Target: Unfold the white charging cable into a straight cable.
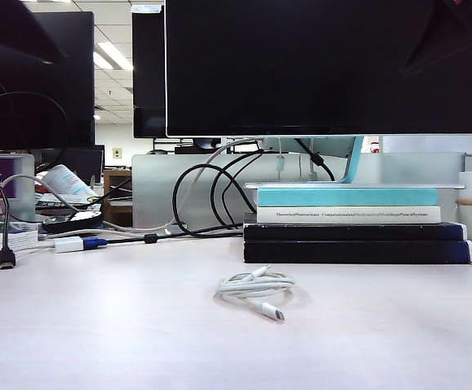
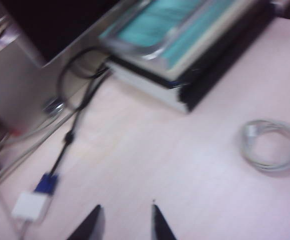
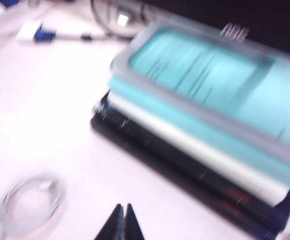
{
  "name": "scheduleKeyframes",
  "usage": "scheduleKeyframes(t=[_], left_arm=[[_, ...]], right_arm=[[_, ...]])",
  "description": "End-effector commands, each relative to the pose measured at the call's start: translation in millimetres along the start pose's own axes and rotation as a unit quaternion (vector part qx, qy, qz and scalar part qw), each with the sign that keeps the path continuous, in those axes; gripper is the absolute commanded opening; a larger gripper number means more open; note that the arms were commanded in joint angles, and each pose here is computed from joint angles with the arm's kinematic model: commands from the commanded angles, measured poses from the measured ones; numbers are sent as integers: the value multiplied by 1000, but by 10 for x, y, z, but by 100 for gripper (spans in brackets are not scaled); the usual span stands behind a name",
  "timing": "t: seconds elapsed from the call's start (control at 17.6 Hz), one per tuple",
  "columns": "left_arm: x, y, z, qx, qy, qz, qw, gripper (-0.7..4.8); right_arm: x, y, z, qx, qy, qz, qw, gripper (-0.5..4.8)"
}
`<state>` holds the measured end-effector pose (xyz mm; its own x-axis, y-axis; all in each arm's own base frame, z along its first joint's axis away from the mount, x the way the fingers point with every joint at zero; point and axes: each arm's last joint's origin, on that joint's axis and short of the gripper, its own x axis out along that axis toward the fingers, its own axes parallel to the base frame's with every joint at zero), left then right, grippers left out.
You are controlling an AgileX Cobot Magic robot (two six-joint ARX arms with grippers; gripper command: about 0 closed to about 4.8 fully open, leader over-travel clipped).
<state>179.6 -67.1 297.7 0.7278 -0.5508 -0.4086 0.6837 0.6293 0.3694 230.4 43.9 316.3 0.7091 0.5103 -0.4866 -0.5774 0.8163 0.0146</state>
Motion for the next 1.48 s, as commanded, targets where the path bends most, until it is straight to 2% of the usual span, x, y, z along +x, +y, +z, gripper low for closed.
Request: scheduleKeyframes(t=[0.06, 0.28, 0.4, 0.51, 0.63, 0.74, 0.8, 0.85, 0.91, 0.97, 1.08, 1.25, 1.48], left_arm=[[62, -37, 28, 7, -9, -35, 999, 186], [284, -137, -16, 5, 24, -77, 997, 186], [434, -204, -14, 20, 62, -45, 997, 187], [572, -297, 19, 24, 97, 14, 995, 189], [644, -379, 70, -1, 90, 27, 996, 189], [667, -463, 152, -52, 61, 21, 997, 189], [669, -485, 180, -59, 51, 19, 997, 189], [670, -507, 190, -57, 48, 14, 997, 208], [669, -519, 168, -63, 59, 7, 996, 317], [665, -533, 138, -71, 74, -4, 995, 358], [657, -563, 92, -84, 94, -29, 992, 374], [650, -606, 81, -100, 91, -86, 987, 373], [674, -645, 72, -106, 81, -144, 980, 374]], right_arm=[[-3, 33, -55, 12, 31, 42, 999, -1], [62, 90, -191, -17, 93, 89, 992, -1], [135, 93, -237, -27, 115, 100, 988, -1], [290, 131, -281, -45, 136, 122, 982, -1], [450, 148, -345, -89, 159, 142, 973, -1], [621, 195, -412, -146, 182, 158, 959, 3], [698, 200, -450, -173, 193, 164, 952, 60], [772, 214, -483, -198, 198, 176, 944, 210], [875, 203, -533, -224, 205, 184, 935, 365], [951, 185, -549, -246, 199, 184, 931, 365], [1039, 194, -539, -260, 182, 183, 930, 365], [1078, 263, -521, -301, 162, 201, 918, 374], [1141, 460, -514, -344, 151, 232, 897, 383]])
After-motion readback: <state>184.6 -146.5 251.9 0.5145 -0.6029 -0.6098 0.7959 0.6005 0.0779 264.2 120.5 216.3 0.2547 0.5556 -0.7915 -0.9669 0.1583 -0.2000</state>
